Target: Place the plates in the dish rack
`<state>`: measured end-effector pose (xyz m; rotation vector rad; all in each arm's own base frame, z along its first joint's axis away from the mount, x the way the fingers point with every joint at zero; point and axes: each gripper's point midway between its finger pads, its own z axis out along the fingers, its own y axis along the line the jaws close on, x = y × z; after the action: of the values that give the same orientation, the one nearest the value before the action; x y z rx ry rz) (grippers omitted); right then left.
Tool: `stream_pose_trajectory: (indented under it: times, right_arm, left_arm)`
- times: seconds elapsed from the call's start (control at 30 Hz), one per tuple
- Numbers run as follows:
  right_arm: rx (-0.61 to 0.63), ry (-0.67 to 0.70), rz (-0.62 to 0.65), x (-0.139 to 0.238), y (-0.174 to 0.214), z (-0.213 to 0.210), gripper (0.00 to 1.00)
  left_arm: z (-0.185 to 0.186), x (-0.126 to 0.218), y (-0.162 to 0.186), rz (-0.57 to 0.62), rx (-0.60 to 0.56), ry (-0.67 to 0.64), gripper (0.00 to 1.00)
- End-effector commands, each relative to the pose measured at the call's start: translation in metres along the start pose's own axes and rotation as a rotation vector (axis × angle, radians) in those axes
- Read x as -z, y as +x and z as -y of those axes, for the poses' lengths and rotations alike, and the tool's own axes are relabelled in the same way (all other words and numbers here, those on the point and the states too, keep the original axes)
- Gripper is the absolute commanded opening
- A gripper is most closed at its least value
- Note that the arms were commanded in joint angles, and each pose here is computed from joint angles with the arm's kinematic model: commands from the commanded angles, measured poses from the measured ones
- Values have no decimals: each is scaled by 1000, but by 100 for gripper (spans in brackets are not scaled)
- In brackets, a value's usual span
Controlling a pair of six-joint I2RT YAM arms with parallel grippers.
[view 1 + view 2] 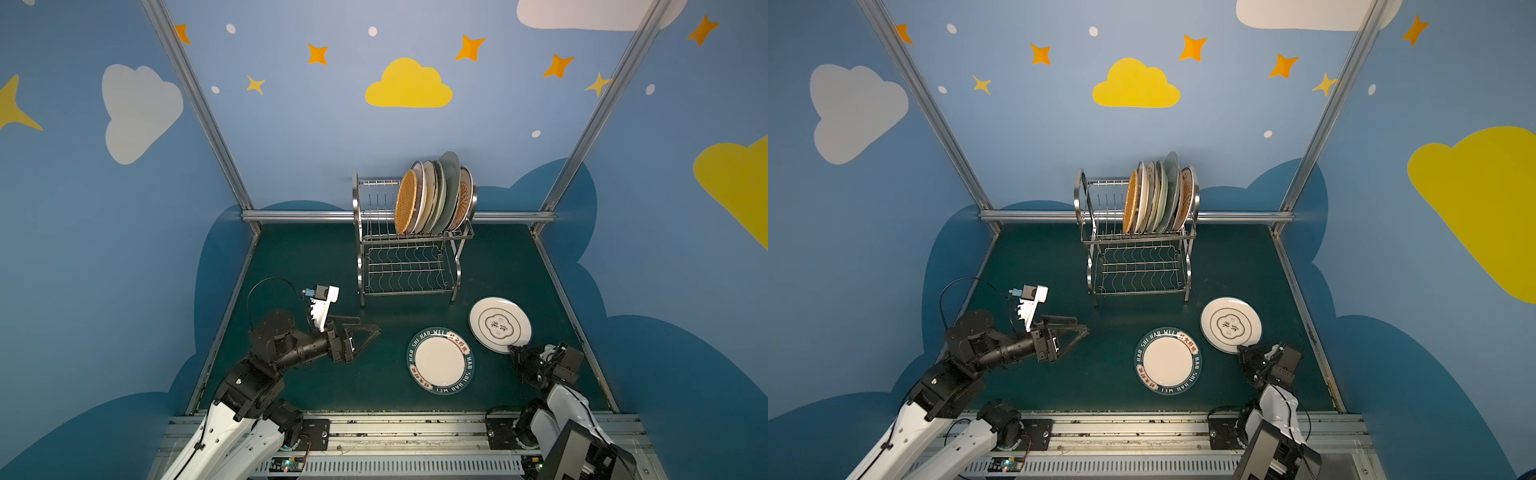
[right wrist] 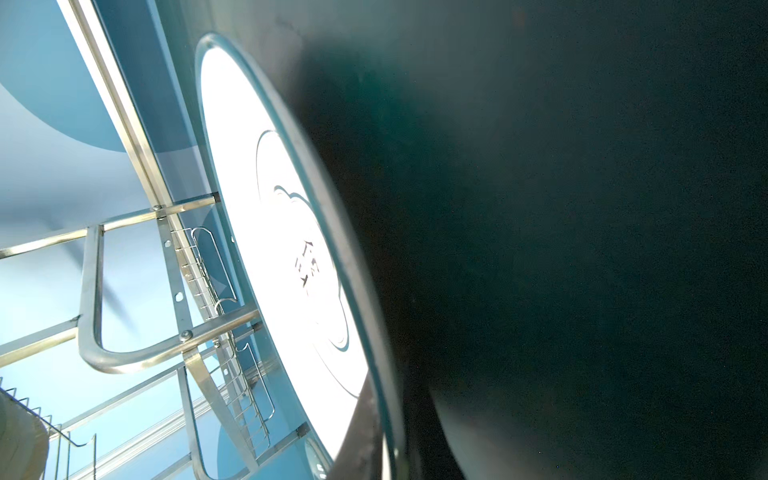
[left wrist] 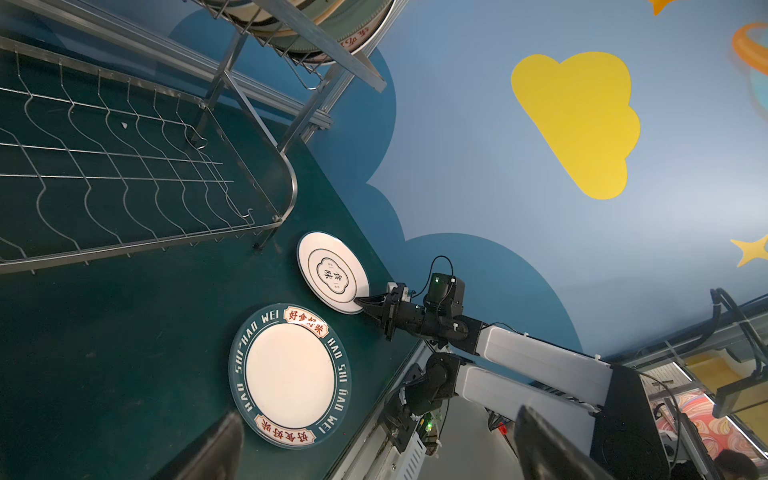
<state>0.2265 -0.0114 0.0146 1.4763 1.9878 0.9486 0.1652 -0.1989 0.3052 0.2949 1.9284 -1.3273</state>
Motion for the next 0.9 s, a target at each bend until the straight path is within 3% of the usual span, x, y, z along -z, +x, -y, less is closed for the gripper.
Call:
stream_pose_trajectory:
  times: [0.0,0.33,0.73,0.87]
  right_arm:
    - [-40,81,-12,-2,1,13,4]
    - [46,23,-72,13,-10,-48,0]
    - [243,-46,48,76,-24,-126,0]
    - [260,-94,-21,79,-10,-145,0]
  left_arm:
    - [-4,0,0,10,-17,-13,100]
    - [-15,1,-5,47,-7,-72,100]
    - [-32,-6,-14,124,48,-105,100]
    - [-34,-15,-16,130,72,-82,100]
